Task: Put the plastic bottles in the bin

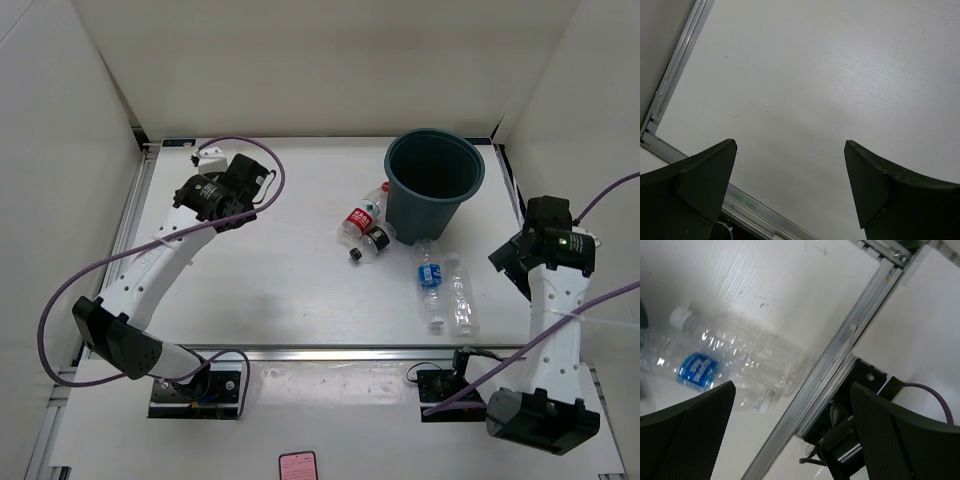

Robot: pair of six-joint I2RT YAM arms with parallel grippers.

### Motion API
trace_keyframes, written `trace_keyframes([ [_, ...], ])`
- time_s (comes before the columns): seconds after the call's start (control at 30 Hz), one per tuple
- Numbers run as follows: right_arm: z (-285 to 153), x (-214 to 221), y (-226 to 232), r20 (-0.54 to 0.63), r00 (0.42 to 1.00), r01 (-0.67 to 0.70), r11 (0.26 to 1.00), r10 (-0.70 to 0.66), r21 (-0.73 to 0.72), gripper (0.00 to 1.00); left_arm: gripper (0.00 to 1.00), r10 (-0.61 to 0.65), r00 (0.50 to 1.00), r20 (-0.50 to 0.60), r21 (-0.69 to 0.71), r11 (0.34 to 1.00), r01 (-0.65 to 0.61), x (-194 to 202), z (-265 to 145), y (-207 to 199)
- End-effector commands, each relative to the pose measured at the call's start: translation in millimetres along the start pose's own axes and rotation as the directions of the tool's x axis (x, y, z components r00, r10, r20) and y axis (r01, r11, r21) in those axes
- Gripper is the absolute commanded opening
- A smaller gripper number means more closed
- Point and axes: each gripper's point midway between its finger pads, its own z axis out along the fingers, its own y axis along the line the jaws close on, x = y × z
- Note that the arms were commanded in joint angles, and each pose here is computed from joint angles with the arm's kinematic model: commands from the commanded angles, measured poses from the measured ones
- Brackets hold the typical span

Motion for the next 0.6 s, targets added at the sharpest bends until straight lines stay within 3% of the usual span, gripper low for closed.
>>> trace_keyframes([
  [0.0, -5.8, 22.2, 14.3, -0.067, 0.991, 0.102, 0.983, -0.113, -0.154, 0.99, 1.00, 0.025, 1.000, 0.018, 0.052, 0.998, -0.026, -6.9, -11.4, 4.0],
  [0.13, -6.0, 32.3, 35.8, -0.092, 0.974, 0.174, 0.946, -0.205, -0.273, 0.99, 1.00, 0.090, 0.996, 0.007, 0.252, 0.964, -0.088, -0.7, -16.5, -28.6],
  [0.23, 6.9, 40.6, 42.2, -0.136, 0.959, 0.202, 0.939, -0.247, -0.279, 0.99, 1.00, 0.099, 0.995, -0.034, 0.361, 0.929, -0.080, 8.0, -22.6, -49.2],
  [0.37, 31.9, 52.1, 55.6, -0.276, 0.911, 0.241, 0.938, -0.307, -0.248, 0.99, 1.00, 0.125, 0.988, -0.094, 0.407, 0.910, -0.076, 24.3, -20.6, -62.4],
  [0.57, 59.1, 51.6, 65.2, -0.321, 0.892, 0.265, 0.944, -0.318, -0.198, 0.99, 1.00, 0.163, 0.978, -0.129, 0.442, 0.892, -0.090, 35.9, -15.6, -76.2],
])
